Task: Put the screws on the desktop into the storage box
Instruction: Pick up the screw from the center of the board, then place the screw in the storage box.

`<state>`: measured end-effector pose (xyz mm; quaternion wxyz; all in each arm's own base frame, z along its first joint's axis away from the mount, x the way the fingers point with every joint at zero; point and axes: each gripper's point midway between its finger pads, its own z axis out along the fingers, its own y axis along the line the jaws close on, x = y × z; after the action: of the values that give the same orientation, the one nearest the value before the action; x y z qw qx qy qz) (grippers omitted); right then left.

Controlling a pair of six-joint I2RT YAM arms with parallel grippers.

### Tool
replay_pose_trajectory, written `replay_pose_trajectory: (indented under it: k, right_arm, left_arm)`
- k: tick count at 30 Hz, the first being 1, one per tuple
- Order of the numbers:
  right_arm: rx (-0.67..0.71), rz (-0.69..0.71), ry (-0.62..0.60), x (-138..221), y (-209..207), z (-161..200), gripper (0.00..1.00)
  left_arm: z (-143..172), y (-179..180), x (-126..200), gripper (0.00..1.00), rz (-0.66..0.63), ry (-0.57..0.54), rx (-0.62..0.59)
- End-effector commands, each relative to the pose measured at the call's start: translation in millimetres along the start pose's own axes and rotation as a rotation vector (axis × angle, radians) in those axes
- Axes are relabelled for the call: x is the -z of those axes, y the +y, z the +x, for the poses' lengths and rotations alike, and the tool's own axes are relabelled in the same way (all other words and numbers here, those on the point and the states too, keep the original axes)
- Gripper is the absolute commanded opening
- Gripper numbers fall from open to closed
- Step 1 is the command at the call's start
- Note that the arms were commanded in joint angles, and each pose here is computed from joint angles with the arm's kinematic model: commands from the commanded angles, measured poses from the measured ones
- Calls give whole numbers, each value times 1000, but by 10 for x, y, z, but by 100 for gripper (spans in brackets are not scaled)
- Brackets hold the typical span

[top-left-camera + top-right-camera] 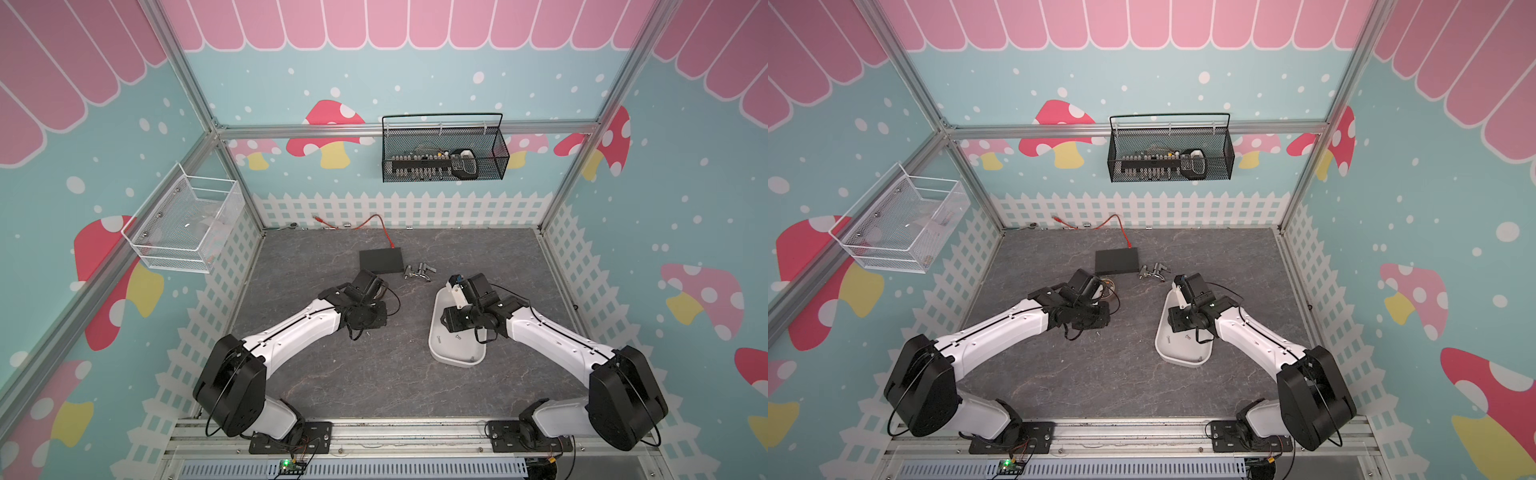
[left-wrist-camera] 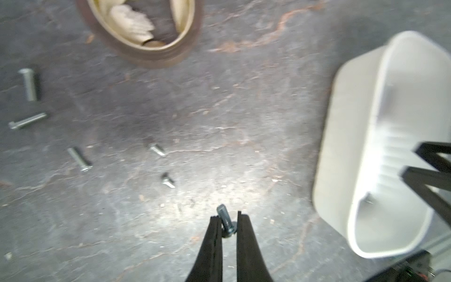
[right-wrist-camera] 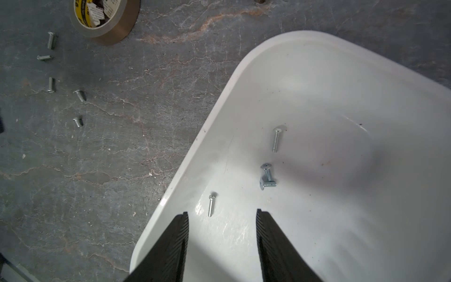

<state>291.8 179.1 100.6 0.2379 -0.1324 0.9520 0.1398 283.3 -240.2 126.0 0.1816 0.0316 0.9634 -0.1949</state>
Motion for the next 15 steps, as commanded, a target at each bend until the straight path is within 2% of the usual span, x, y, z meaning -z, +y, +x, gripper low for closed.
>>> replay_pose_trajectory:
  k: [1, 5, 8, 13, 15]
  right_arm:
    - [-49, 87, -57, 123, -242, -121, 50]
    - [-173, 148, -109, 266, -631, -219, 49]
    - [-259, 178, -142, 374, -890, -237, 48]
    - [-337, 246, -215, 562, -1161, -255, 48]
    - [-349, 258, -252, 642, -1205, -273, 48]
  left_arm:
    - [31, -613, 130, 5, 141, 3, -65]
    - [124, -1219, 146, 5, 219, 12, -159]
    - [219, -1488, 61, 4, 239, 35, -201]
    - [408, -1714, -234, 5, 234, 88, -232]
    - [475, -1797, -348, 12, 232, 111, -251]
